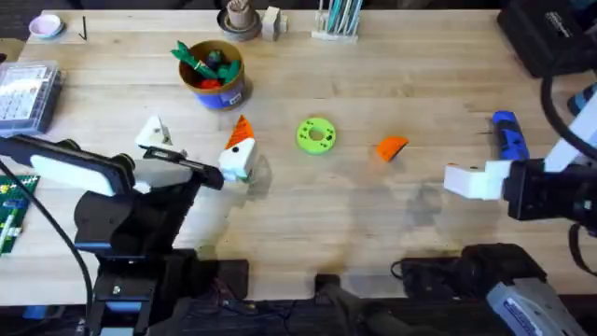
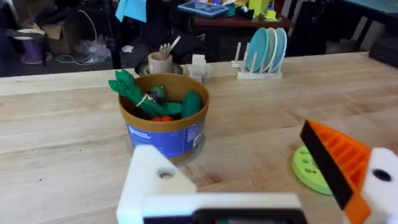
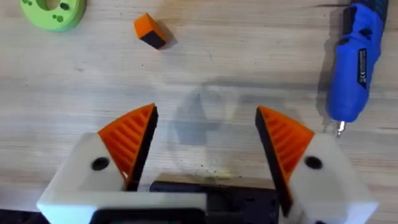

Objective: Pick up the gripper from the table and insert it into the empty holder that is missing its gripper. Then pick up a screw, insert it into the mounting hole, and use the screwdriver to tighten it. Finally, clean up the table by picking up the vegetable and placing it into the bucket.

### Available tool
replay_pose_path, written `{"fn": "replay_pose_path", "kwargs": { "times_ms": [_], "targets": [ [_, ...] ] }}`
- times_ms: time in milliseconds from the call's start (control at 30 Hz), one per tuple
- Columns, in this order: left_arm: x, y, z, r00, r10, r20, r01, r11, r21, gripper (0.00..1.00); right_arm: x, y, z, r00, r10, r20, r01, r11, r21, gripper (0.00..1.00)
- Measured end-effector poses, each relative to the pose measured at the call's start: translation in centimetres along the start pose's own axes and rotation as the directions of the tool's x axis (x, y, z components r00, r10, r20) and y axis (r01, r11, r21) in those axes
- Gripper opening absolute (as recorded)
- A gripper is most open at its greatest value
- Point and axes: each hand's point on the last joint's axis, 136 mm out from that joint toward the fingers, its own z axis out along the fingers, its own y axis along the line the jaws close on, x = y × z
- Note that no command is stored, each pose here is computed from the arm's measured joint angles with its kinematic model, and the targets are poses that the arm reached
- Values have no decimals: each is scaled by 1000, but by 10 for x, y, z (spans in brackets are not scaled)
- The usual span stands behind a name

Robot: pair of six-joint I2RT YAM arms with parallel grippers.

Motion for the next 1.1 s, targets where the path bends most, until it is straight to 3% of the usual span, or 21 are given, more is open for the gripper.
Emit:
{"fn": "replay_pose_path", "kwargs": {
  "times_ms": [233, 367, 500, 633, 767, 967, 1100],
  "targets": [
    [0, 0, 0, 1000, 0, 0, 0, 1000, -2, 993, -3, 0, 0, 1000, -1, 14, 1, 1000, 0, 991],
    [0, -4, 0, 1000, 0, 1, 0, 1000, 22, 993, -20, 0, -1, 997, -5, 81, 5, 1000, 0, 991],
    [0, -19, -1, 1000, 2, 0, -2, 994, 109, 992, -43, 0, -4, 985, 0, 173, 1, 1000, -1, 992],
    [1, -40, -5, 1000, 3, -5, -2, 972, 235, 993, -62, 1, -8, 967, 32, 252, -31, 999, -10, 992],
    [3, -65, -13, 1000, 8, -17, -1, 925, 380, 994, -74, 6, -9, 958, 54, 283, -42, 998, -48, 991],
    [9, -102, -34, 998, 57, -14, -37, 802, 596, 993, -66, 14, 3, 976, 72, 206, -53, 994, -99, 992],
    [12, -117, -46, 998, 68, -13, -41, 732, 680, 992, -65, 17, 3, 976, 94, 198, -72, 990, -118, 992]
  ]
}}
